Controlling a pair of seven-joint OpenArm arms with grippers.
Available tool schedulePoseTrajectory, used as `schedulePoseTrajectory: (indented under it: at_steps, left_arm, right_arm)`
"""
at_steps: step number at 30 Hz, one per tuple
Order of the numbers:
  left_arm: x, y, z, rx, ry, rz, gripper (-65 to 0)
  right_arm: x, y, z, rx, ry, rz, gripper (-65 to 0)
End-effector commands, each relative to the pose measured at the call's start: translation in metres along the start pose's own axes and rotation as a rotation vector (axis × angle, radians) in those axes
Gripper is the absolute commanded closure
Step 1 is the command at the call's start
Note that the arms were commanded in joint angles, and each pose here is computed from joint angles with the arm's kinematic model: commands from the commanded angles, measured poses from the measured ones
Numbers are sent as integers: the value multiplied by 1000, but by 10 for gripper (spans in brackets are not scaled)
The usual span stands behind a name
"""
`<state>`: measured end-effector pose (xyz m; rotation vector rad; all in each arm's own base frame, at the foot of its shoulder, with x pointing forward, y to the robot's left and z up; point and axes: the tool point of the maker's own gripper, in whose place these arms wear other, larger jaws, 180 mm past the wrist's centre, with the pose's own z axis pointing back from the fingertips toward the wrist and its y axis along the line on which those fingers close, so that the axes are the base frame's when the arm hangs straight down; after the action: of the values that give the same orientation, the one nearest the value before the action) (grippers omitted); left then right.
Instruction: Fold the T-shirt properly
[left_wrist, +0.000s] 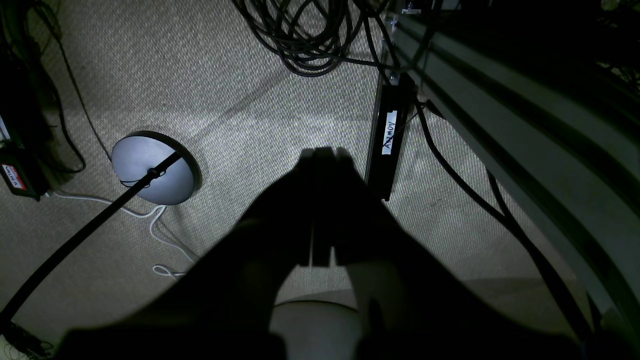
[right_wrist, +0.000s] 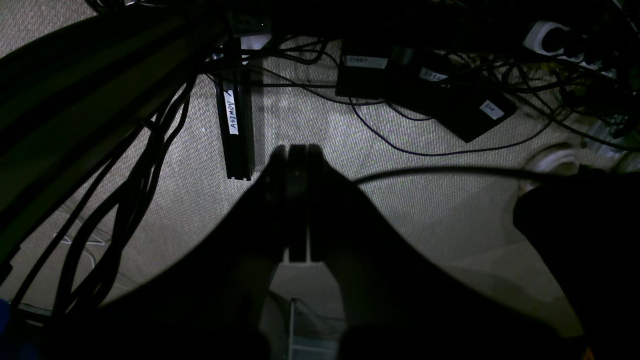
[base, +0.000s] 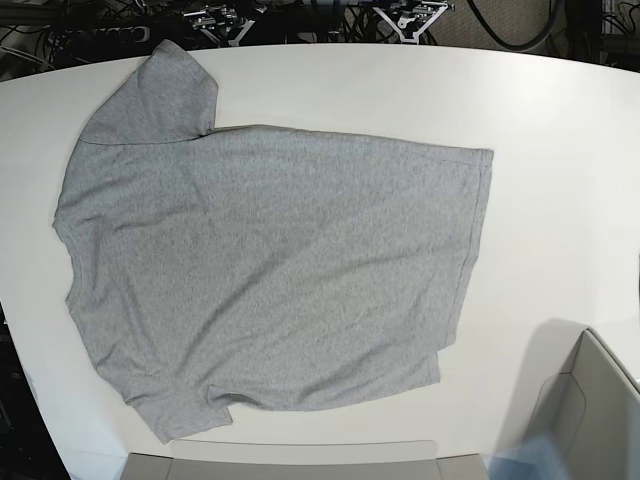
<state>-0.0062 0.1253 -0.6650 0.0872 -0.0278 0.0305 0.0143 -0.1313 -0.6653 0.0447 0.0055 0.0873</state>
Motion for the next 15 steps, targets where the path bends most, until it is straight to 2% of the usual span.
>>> schedulePoseTrajectory:
  at_steps: [1, 15]
  left_arm:
    - [0, -1, 0, 3, -4, 0, -3]
    - [0, -1, 0, 3, -6, 0, -3]
  right_arm:
    - [3, -1, 0, 9, -5, 1, -2]
    - [3, -9, 1, -3, -5, -7, -1]
